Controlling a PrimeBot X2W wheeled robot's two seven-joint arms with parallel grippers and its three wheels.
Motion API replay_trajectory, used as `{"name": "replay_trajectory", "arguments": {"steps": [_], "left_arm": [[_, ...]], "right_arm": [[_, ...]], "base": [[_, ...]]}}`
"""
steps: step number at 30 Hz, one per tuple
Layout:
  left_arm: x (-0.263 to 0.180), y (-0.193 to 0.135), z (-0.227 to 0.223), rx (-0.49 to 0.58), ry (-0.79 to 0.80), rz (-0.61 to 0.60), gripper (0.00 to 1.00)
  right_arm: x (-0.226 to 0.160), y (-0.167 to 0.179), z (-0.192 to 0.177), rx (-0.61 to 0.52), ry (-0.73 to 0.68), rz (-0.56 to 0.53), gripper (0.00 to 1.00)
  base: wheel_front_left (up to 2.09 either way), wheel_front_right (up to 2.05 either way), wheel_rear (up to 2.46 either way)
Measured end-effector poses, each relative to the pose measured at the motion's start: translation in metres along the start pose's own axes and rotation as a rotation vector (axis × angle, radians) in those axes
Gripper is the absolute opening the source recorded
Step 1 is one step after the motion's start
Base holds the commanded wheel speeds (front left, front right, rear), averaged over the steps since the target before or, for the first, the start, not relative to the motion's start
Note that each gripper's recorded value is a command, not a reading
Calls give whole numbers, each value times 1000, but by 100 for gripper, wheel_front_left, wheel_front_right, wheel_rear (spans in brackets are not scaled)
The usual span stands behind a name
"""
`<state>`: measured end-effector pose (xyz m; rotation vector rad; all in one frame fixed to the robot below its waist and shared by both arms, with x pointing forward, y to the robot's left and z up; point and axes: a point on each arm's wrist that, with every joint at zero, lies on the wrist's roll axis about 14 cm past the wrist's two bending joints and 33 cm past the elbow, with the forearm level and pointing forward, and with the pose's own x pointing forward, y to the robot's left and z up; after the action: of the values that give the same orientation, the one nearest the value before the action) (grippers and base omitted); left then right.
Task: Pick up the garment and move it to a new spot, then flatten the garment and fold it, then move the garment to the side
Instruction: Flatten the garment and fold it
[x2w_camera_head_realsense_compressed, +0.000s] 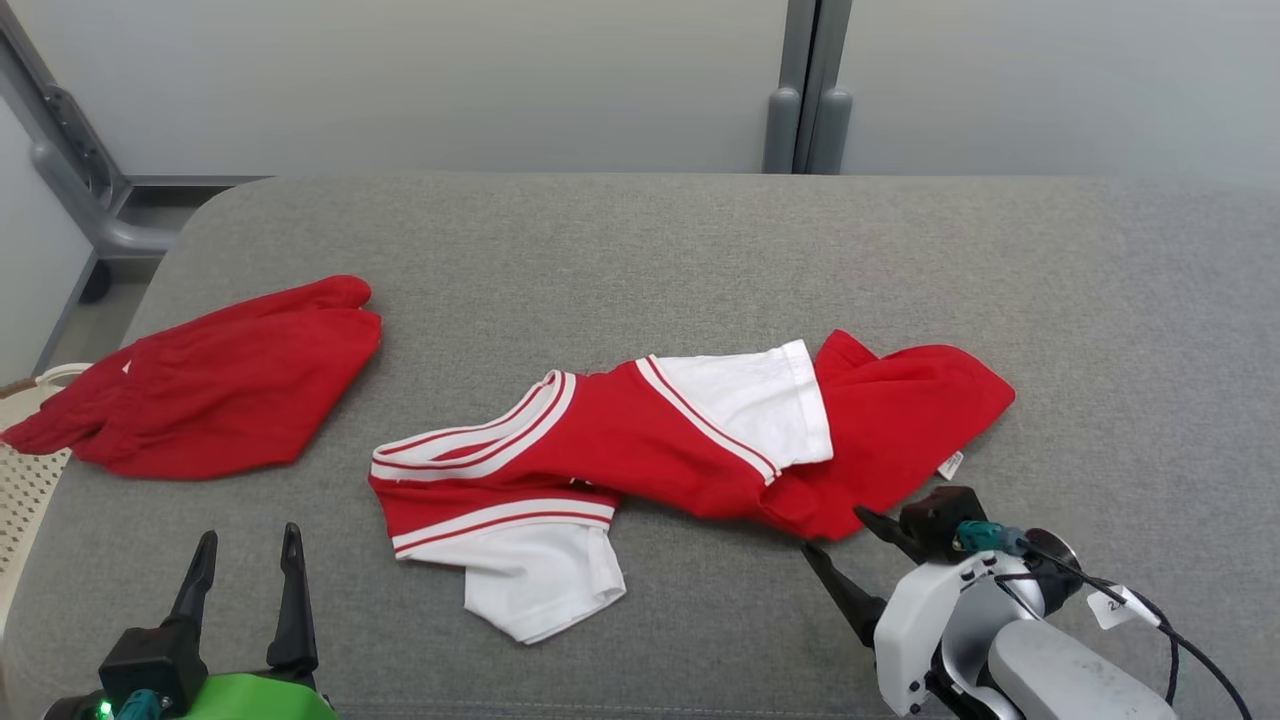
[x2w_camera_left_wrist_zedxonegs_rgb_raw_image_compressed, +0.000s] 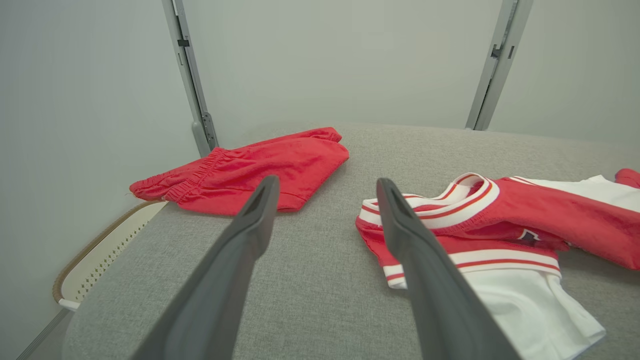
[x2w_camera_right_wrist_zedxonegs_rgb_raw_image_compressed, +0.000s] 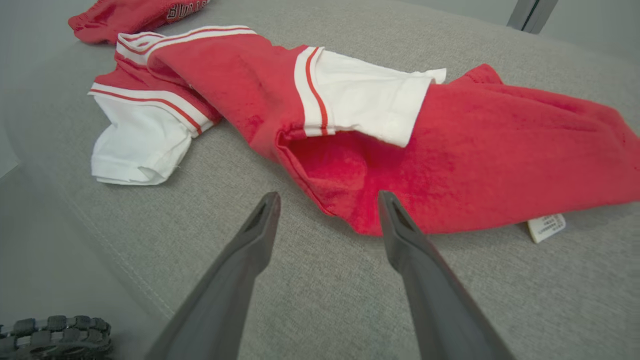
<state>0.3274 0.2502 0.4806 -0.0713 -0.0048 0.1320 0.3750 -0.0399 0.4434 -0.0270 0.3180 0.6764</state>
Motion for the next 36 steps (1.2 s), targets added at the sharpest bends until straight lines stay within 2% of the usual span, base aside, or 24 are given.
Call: {"name": "replay_trajectory", "arguments": {"steps": [5, 14, 15, 16, 17, 22, 28, 30, 31, 32, 36], "left_arm": [[-3, 1, 2, -3, -6, 4, 100], [-8, -1, 2, -12, -10, 6, 100], [-8, -1, 2, -13, -9, 6, 100], [-9, -1, 2, -14, -7, 8, 100], [-10, -1, 1, -15, -5, 9, 100], [-11, 1, 0, -17, -1, 16, 100], [-8, -5, -1, -21, 3, -2, 100], [-6, -9, -2, -23, 4, -17, 100], [-5, -10, -2, -23, 4, -19, 100], [-2, -14, -2, -25, 6, -31, 100], [2, -18, -4, -23, 13, -43, 100]], "right_arm": [[11, 1, -7, -104, 67, 28, 100], [32, 3, -23, -171, 150, 59, 99], [34, 1, -23, -184, 153, 55, 73], [36, -2, -23, -195, 153, 50, 16], [38, -3, -23, -200, 154, 48, 0], [46, 5, -20, -196, 128, 58, 0], [48, -2, -3, -178, 63, 40, 0], [48, -5, 10, -152, 16, 31, 0], [48, -7, 15, -155, 1, 29, 0], [48, -18, 37, -156, -54, 13, 0], [52, -31, 62, -191, -101, 1, 0]], "base": [[0, 0, 0], [0, 0, 0], [0, 0, 0], [0, 0, 0], [0, 0, 0], [0, 0, 0], [0, 0, 0], [0, 0, 0], [0, 0, 0], [0, 0, 0], [0, 0, 0]]}}
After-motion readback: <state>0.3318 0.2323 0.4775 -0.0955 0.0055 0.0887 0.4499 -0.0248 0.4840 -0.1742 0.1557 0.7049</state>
